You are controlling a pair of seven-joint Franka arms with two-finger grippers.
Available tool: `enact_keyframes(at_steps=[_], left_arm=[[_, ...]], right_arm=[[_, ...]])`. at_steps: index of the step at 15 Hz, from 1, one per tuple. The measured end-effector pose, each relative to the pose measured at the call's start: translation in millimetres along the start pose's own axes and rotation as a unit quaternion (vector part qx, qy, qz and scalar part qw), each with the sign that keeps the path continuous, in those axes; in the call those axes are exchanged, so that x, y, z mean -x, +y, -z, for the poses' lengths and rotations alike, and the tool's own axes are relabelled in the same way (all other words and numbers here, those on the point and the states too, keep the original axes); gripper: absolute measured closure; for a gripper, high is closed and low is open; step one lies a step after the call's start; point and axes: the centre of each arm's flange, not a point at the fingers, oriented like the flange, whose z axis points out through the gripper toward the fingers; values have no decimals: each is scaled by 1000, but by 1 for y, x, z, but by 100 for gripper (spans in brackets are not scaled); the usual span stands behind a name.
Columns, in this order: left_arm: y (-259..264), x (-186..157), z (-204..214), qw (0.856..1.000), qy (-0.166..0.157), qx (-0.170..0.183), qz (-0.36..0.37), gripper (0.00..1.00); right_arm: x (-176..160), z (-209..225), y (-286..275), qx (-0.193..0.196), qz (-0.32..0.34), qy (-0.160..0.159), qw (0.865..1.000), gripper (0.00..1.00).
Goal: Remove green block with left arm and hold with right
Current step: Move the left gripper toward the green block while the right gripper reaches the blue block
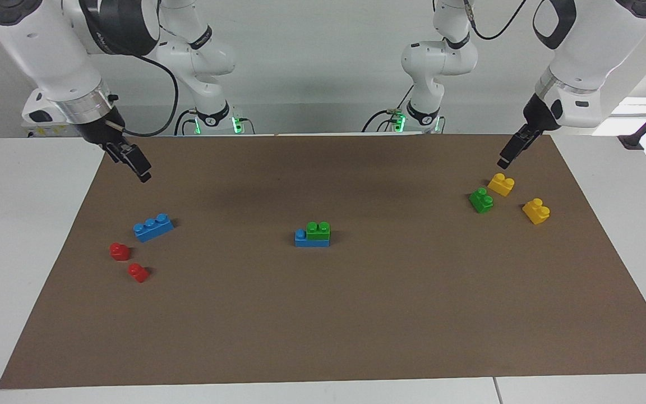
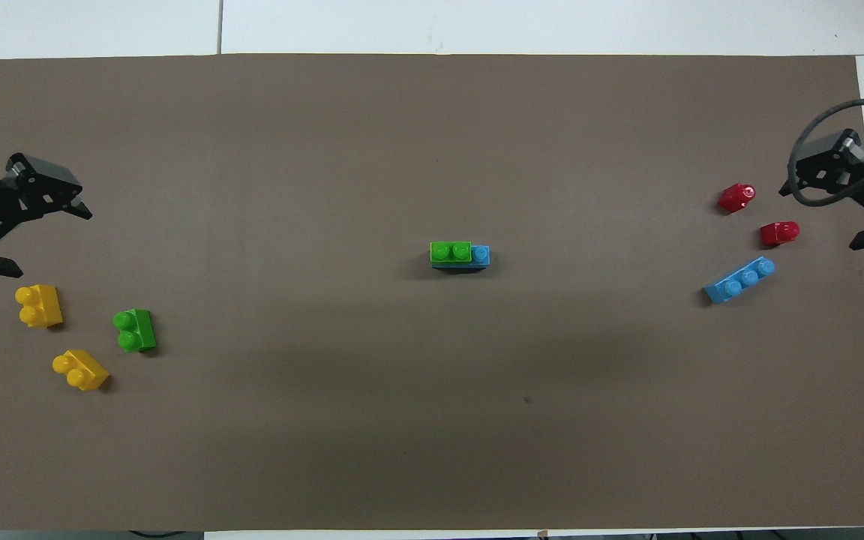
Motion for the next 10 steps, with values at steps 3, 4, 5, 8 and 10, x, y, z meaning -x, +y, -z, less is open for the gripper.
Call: enact_keyframes(at_steps=[3, 4, 5, 8, 10], left_arm=[[5, 5, 0, 996, -2, 2, 86, 0], [7, 7, 0, 993, -5, 6, 115, 0], [10, 9, 0, 990, -9, 11, 142, 0], [23, 21, 1, 975, -19, 20, 220, 0], [39, 36, 1, 962, -19, 29, 272, 0]], right_arm=[[14, -8, -12, -28, -84, -50, 995, 0], [16, -12, -13, -33, -108, -66, 991, 0], [17, -17, -15, -38, -132, -82, 987, 0], [22, -33, -28, -67, -202, -140, 967, 0], [22, -50, -36, -78, -235, -179, 952, 0]])
